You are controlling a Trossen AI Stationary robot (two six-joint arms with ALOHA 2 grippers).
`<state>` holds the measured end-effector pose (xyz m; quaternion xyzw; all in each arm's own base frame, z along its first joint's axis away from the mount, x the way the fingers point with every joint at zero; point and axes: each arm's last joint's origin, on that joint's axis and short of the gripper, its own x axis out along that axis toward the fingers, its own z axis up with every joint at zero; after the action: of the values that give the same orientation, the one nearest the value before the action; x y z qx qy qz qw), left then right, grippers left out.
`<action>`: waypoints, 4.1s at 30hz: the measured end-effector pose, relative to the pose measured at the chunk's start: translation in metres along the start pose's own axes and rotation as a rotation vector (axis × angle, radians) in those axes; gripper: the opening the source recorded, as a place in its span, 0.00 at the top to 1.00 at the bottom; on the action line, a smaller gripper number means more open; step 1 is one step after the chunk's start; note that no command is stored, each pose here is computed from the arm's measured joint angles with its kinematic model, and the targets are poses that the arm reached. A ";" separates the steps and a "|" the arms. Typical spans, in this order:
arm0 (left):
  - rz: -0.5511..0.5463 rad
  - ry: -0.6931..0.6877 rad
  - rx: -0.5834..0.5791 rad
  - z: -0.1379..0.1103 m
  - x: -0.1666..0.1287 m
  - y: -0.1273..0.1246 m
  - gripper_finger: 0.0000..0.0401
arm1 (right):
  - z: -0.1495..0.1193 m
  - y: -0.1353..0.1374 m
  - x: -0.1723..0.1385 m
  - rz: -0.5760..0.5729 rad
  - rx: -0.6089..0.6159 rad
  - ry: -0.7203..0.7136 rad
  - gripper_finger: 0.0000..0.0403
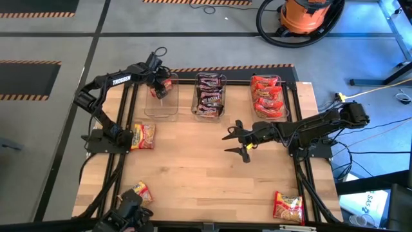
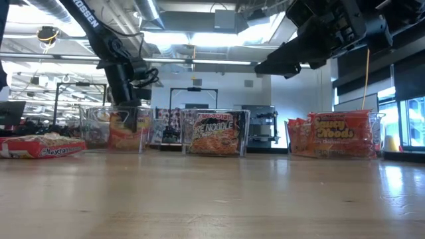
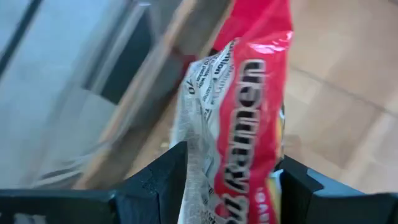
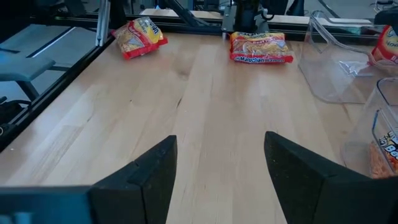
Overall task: Sort Maruchan noodles
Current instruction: Put the red noodle pack into the left transparent bin
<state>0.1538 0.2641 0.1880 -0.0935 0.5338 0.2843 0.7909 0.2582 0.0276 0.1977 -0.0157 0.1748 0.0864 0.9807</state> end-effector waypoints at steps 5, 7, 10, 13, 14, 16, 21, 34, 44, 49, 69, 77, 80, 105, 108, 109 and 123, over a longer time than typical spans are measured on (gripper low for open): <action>0.068 0.017 0.001 0.001 0.000 0.003 0.56 | 0.000 0.000 0.000 0.000 0.000 -0.001 0.45; 0.049 0.008 0.008 0.001 0.000 0.001 0.56 | 0.000 0.000 0.000 0.000 0.000 -0.001 0.45; 0.007 -0.015 0.051 0.004 0.000 -0.005 0.56 | 0.000 0.000 0.000 0.000 0.000 -0.002 0.45; -0.003 -0.031 0.092 0.007 0.000 -0.008 0.56 | 0.000 0.000 0.000 0.000 0.000 -0.004 0.45; 0.011 -0.032 0.101 0.008 0.000 -0.008 0.56 | 0.000 0.000 0.000 0.000 0.000 -0.003 0.45; 0.070 -0.028 0.099 0.009 0.000 -0.005 0.56 | 0.000 0.000 0.000 0.000 0.000 -0.004 0.45; 0.092 -0.050 0.085 0.011 -0.004 -0.004 0.56 | 0.000 0.000 0.000 0.000 0.000 -0.003 0.45; 0.034 -0.125 0.050 0.010 -0.020 0.001 0.56 | 0.000 0.000 0.000 0.000 0.001 -0.003 0.45; 0.055 -0.074 0.012 0.008 -0.018 -0.002 0.56 | 0.000 0.000 0.000 0.000 0.003 -0.004 0.45; 0.083 0.003 -0.055 0.003 -0.008 -0.002 0.56 | 0.001 0.000 0.000 -0.001 0.003 -0.007 0.45; 0.014 0.067 0.199 0.018 -0.021 -0.025 0.86 | 0.001 0.000 0.000 -0.001 0.002 -0.011 0.45; -0.186 0.009 0.208 0.005 -0.012 -0.008 0.86 | 0.001 0.000 0.000 -0.001 0.002 -0.012 0.45; -0.149 0.016 0.143 0.005 -0.002 0.000 0.86 | 0.001 0.000 0.000 -0.001 0.002 -0.012 0.45; -0.026 -0.080 0.111 0.023 -0.024 0.005 0.66 | 0.003 0.000 0.000 -0.002 -0.005 -0.024 0.45; 0.015 -0.084 0.101 0.024 -0.030 0.006 0.66 | 0.003 0.000 0.000 -0.002 -0.006 -0.028 0.45; 0.028 -0.079 0.093 0.024 -0.030 0.007 0.66 | 0.003 0.000 0.000 -0.002 -0.006 -0.029 0.45; 0.165 -0.144 0.038 0.035 -0.056 -0.007 0.66 | 0.004 0.000 0.000 -0.009 -0.007 -0.034 0.45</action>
<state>0.1707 0.2546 0.2516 -0.0135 0.4868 0.3440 0.8028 0.2594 0.0274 0.2010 -0.0183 0.1578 0.0828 0.9838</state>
